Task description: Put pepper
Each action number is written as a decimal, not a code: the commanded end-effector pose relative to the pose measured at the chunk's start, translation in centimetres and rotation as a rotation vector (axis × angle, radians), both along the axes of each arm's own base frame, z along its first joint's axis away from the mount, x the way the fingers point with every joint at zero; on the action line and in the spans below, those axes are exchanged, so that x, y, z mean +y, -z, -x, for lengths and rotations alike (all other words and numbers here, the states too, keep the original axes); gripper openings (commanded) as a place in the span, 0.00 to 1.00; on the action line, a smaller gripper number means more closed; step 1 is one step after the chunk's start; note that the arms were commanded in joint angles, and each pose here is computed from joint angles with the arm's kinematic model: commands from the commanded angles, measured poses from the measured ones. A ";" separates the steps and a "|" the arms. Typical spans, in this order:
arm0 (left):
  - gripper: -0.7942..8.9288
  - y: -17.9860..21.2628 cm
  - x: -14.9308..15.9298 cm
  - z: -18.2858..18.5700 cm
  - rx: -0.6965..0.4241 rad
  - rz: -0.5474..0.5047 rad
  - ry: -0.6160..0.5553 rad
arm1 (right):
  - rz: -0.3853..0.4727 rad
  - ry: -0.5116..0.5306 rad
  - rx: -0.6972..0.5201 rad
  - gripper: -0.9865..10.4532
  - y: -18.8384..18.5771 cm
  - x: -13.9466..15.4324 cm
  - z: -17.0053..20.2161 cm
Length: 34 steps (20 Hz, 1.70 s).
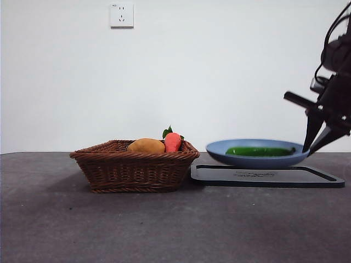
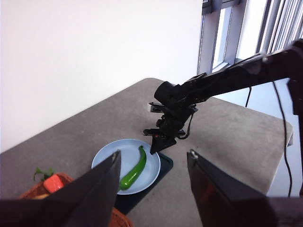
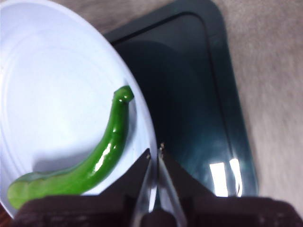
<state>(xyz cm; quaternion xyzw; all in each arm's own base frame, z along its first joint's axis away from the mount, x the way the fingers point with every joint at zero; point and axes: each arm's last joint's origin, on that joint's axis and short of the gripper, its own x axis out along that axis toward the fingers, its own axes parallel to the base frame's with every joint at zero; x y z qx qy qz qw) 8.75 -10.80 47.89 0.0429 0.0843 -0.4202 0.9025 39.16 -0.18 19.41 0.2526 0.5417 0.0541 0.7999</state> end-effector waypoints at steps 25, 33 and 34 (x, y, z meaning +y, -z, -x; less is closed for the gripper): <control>0.33 1.3 -1.0 -0.7 0.112 -0.100 -0.004 | 0.103 -0.262 -0.246 0.26 -16.3 2.0 13.5; 0.33 1.8 -2.4 -1.8 0.134 -0.132 -0.003 | 0.041 -0.402 -0.568 0.23 -23.1 2.6 32.3; 0.29 1.8 -2.4 -1.8 0.135 -0.132 -0.003 | 0.042 -0.404 -0.581 0.21 -23.1 2.4 33.7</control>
